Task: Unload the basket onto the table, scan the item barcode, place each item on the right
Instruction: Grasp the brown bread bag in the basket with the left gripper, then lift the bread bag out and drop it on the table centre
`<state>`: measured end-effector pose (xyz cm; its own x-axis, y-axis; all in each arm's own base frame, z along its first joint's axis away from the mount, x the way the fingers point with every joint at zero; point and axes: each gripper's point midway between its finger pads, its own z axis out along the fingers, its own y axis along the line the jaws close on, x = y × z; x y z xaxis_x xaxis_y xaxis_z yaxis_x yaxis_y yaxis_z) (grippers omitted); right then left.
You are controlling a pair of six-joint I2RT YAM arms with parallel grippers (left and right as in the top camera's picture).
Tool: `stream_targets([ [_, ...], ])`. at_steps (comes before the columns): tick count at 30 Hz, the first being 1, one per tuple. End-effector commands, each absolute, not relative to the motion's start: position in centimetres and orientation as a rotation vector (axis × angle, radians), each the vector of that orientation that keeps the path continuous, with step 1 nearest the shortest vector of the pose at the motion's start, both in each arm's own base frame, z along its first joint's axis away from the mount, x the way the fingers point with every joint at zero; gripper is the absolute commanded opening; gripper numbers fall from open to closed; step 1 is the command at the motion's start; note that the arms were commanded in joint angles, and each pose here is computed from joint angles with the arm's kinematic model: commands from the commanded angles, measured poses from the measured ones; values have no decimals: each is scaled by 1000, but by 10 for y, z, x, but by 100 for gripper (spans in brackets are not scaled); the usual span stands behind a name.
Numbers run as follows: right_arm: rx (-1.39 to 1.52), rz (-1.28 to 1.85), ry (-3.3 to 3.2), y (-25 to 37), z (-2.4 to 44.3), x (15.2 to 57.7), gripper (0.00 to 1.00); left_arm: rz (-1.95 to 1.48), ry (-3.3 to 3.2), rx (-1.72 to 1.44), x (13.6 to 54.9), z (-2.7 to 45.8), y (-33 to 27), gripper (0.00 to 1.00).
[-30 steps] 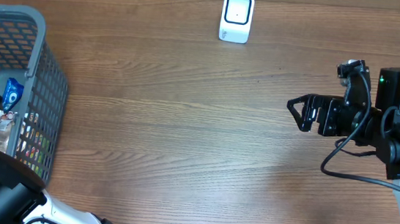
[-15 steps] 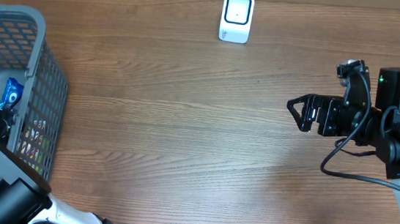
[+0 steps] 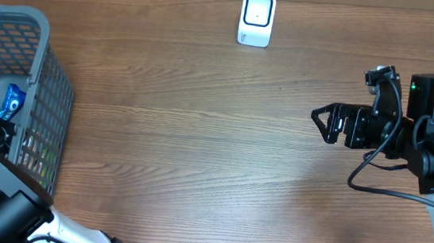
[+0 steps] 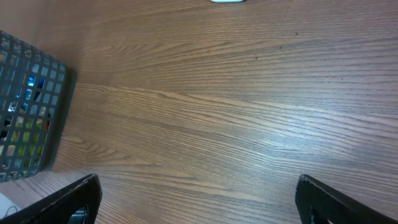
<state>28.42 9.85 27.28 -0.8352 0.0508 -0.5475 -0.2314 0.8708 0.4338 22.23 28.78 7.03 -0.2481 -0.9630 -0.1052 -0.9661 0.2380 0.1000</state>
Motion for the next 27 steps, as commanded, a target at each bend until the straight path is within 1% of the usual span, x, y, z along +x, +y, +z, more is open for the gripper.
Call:
stream_targets([
  [1,-150,679,2468,101,276,284,100,156,2404,-1859,250,112,296,4],
  [7,-149,680,2476,101,275,282,100,174,2343,-1738,267,200,304,4],
  [12,-149,680,2476,101,275,282,100,144,2331,-1570,280,265,289,4],
  [18,-149,680,2475,101,275,282,100,-76,2433,-1021,328,324,219,4],
  [23,-149,679,2476,101,275,282,100,-88,2477,-696,348,352,151,4],
  [27,-149,679,2476,101,275,282,100,-127,2520,-463,359,360,87,4],
])
